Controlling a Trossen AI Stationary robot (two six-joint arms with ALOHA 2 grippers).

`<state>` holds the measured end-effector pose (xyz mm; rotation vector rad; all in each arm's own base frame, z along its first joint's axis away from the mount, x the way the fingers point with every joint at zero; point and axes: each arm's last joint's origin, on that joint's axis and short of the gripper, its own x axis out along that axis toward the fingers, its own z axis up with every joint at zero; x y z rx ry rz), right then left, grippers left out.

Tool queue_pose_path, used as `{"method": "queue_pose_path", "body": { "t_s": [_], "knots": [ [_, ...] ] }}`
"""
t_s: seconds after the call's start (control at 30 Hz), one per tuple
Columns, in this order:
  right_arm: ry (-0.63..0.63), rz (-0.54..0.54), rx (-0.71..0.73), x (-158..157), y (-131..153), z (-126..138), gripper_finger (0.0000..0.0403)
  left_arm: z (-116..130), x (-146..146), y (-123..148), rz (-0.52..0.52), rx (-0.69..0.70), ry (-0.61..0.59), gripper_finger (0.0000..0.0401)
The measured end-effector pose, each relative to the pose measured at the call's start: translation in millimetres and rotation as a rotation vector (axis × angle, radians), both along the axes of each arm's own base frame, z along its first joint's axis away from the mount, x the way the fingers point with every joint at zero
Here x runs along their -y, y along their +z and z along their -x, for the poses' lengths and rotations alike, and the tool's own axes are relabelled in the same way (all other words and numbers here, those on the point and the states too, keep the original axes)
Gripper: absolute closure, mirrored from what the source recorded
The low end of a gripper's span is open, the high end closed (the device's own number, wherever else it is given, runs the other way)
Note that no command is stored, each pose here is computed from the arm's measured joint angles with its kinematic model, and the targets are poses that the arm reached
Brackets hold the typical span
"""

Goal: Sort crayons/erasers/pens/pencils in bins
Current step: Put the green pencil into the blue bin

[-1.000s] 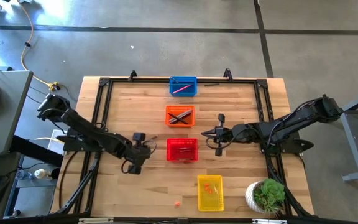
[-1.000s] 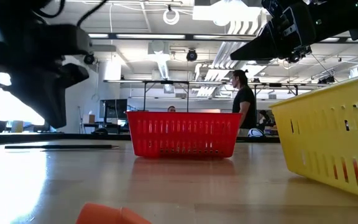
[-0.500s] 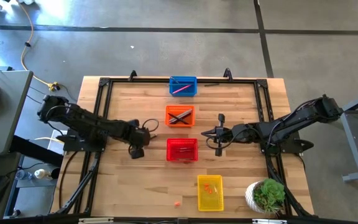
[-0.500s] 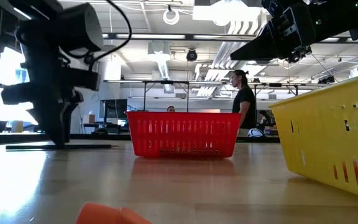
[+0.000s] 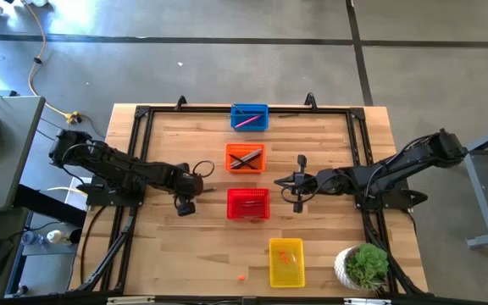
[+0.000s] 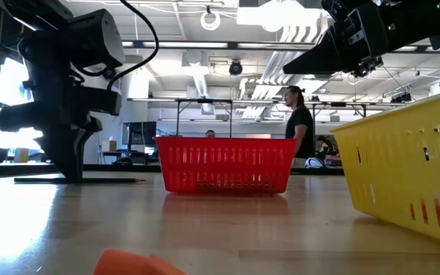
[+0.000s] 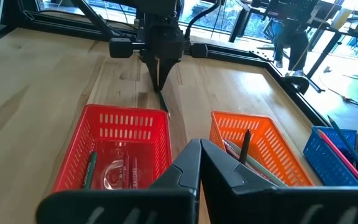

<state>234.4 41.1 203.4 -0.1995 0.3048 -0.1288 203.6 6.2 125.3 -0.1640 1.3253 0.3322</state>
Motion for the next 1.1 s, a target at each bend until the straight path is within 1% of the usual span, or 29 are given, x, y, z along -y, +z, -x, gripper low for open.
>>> {"method": "queue_pose_path", "body": {
  "t_s": [0.07,0.13,0.4,0.53,0.67,0.87,0.97,1.07,1.1],
  "knots": [
    [0.000,0.000,0.000,0,0,0,0.0403,0,0,0,0.012,-0.004,-0.017,0.0393],
    [0.000,0.000,0.000,0,0,0,0.0403,0,2,0,0.011,-0.005,-0.026,0.0394],
    [-0.001,-0.006,0.001,0,0,0,0.0403,0,16,0,-0.060,0.015,-0.053,0.0398],
    [0.024,-0.046,0.003,-2,-3,-3,0.0403,0,23,0,-0.091,0.029,-0.045,0.0400],
    [0.021,-0.073,0.011,-4,-13,-12,0.0403,1,31,0,-0.109,0.039,-0.042,0.0401],
    [0.036,-0.106,0.128,-7,-18,-27,0.0403,3,42,0,-0.109,0.052,-0.052,0.0401],
    [0.067,-0.161,0.190,-9,-17,-30,0.0403,4,47,1,-0.108,0.064,-0.059,0.0401],
    [0.065,-0.227,0.235,-11,-16,-32,0.0400,6,53,4,-0.088,0.086,-0.063,0.0400],
    [0.068,-0.231,0.241,-12,-17,-33,0.0396,7,55,5,-0.084,0.095,-0.064,0.0400]
  ]
}}
